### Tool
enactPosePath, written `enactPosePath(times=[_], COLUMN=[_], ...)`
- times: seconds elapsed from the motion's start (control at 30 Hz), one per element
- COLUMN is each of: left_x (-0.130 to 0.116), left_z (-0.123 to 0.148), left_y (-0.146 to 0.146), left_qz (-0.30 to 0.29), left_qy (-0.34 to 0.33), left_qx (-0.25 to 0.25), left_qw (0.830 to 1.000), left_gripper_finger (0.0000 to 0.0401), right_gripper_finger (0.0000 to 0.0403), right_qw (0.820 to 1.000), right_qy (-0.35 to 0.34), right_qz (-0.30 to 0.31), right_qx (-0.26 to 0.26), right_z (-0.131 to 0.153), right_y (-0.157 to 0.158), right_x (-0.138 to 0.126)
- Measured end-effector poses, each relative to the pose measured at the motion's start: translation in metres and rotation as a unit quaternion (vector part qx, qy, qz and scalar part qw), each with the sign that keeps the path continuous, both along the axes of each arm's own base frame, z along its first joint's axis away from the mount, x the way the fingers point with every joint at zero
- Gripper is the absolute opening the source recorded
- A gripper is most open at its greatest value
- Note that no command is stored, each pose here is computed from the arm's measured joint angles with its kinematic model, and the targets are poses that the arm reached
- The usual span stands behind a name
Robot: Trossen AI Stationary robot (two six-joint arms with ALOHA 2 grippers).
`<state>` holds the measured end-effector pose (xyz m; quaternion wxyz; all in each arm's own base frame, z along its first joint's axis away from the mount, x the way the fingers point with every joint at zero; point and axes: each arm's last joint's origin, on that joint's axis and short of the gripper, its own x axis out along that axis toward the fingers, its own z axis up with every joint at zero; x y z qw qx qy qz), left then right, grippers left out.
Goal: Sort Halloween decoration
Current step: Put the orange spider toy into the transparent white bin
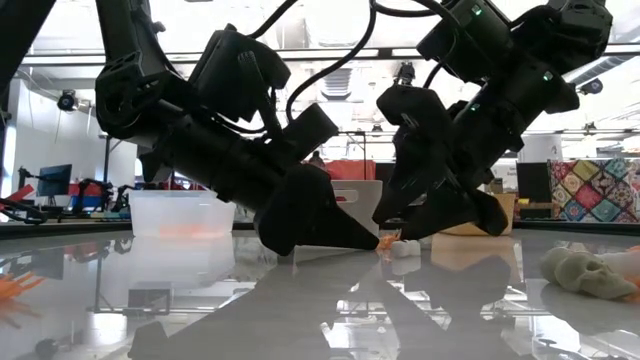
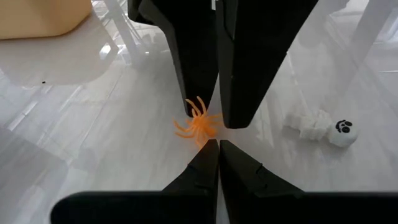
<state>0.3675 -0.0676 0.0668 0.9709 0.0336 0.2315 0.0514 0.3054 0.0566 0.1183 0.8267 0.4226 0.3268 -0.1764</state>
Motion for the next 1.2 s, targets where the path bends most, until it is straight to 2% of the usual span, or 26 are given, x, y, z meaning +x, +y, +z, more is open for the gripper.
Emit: enactPosePath(times=[0.37, 0.63, 0.97, 1.2], left_x=[0.000, 0.000, -0.001, -0.008], left_z=[0.000, 0.000, 0.009, 0.035], left_y=[0.000, 0.000, -0.001, -0.001], left_qz=[0.000, 0.000, 0.000, -0.005], left_qy=[0.000, -0.004, -0.006, -0.007], left_qx=[0.000, -0.001, -0.005, -0.002], left_qw=[1.000, 1.000, 1.000, 1.000], left_gripper_finger=[0.0000, 0.0000, 0.0000, 0.0011], right_gripper_finger=[0.0075, 0.0022, 0.0009, 0.0009], right_qw=[1.000, 1.000, 1.000, 0.999], right_qy=[0.006, 0.006, 0.005, -0.014], right_qz=[-0.010, -0.007, 0.006, 0.025], right_qx=[-0.010, -0.013, -0.027, -0.045], right_z=[-0.001, -0.001, 0.000, 0.014], right_y=[-0.002, -0.002, -0.002, -0.002], right_x=[-0.001, -0.001, -0.001, -0.003])
